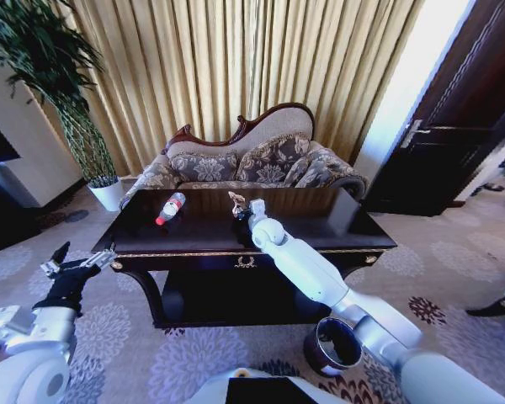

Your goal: Move to the front of the table and place the trash on the table into the trash bin.

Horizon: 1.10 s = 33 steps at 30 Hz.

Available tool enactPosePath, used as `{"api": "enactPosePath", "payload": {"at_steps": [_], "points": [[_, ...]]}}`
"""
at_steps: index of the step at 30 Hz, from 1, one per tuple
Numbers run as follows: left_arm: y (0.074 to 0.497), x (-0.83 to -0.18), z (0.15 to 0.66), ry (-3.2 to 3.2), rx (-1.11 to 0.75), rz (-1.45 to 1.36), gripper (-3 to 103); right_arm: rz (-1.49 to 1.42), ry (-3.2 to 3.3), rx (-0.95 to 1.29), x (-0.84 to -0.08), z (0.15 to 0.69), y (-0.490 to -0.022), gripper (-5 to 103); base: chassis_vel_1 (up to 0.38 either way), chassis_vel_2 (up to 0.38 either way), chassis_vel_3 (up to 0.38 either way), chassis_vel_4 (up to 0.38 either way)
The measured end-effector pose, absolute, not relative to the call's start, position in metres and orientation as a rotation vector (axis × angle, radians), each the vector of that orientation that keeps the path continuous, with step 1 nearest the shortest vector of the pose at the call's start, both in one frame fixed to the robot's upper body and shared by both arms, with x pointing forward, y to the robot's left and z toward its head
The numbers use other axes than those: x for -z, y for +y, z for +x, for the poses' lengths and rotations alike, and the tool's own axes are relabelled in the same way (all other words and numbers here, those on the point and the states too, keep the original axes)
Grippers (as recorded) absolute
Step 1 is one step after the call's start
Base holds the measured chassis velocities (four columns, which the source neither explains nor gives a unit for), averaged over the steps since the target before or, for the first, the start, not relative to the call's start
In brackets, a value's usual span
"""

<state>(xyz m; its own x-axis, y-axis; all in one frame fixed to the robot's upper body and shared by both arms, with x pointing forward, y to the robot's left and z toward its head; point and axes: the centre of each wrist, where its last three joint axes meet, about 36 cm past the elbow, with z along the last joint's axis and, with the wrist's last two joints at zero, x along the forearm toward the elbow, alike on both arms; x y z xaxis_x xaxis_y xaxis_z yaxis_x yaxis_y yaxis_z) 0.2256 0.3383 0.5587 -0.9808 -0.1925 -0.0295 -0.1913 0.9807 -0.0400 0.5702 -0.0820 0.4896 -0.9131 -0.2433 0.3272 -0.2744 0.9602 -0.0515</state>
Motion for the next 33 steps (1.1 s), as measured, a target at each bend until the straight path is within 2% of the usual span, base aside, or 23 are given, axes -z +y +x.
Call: {"api": "enactPosePath", "payload": {"at_steps": [2, 4, 5, 14, 17, 18, 19, 21, 22, 25, 33], "points": [[0.338, -0.559, 0.226, 3.091, 0.060, -0.299, 100, 0.373, -2.791, -0.138, -0.489, 0.570, -0.084, 17, 0.000, 0.000, 0.000, 0.000], [0.337, -0.559, 0.227, 3.087, 0.067, -0.292, 100, 0.367, -2.798, -0.139, -0.489, 0.569, -0.090, 2, 0.000, 0.000, 0.000, 0.000], [0.337, -0.559, 0.228, 3.086, 0.068, -0.288, 100, 0.364, -2.802, -0.137, -0.490, 0.569, -0.092, 1, 0.000, 0.000, 0.000, 0.000], [0.335, -0.561, 0.232, 3.073, 0.082, -0.264, 100, 0.349, -2.897, -0.105, -0.512, 0.557, -0.118, 0, 0.000, 0.000, 0.000, 0.000], [0.335, -0.561, 0.232, 3.071, 0.099, -0.264, 100, 0.299, -2.957, -0.113, -0.528, 0.551, -0.144, 0, 0.000, 0.000, 0.000, 0.000], [0.336, -0.562, 0.232, 3.075, 0.108, -0.269, 100, 0.237, -2.998, -0.122, -0.541, 0.547, -0.169, 0, 0.000, 0.000, 0.000, 0.000], [0.336, -0.562, 0.232, 3.075, 0.108, -0.269, 100, 0.237, -2.998, -0.122, -0.541, 0.547, -0.169, 0, 0.000, 0.000, 0.000, 0.000], [0.337, -0.564, 0.232, 3.071, 0.109, -0.268, 100, 0.159, -3.050, -0.134, -0.558, 0.536, -0.203, 0, 0.000, 0.000, 0.000, 0.000], [0.337, -0.564, 0.232, 3.071, 0.109, -0.268, 100, 0.159, -3.050, -0.134, -0.558, 0.536, -0.203, 0, 0.000, 0.000, 0.000, 0.000], [0.337, -0.566, 0.235, 3.061, 0.106, -0.255, 100, 0.123, -3.089, -0.102, -0.573, 0.497, -0.245, 0, 0.000, 0.000, 0.000, 0.000], [0.337, -0.570, 0.239, 3.060, 0.097, -0.197, 100, 0.056, -3.108, -0.109, -0.580, 0.427, -0.285, 0, 0.000, 0.000, 0.000, 0.000]]}}
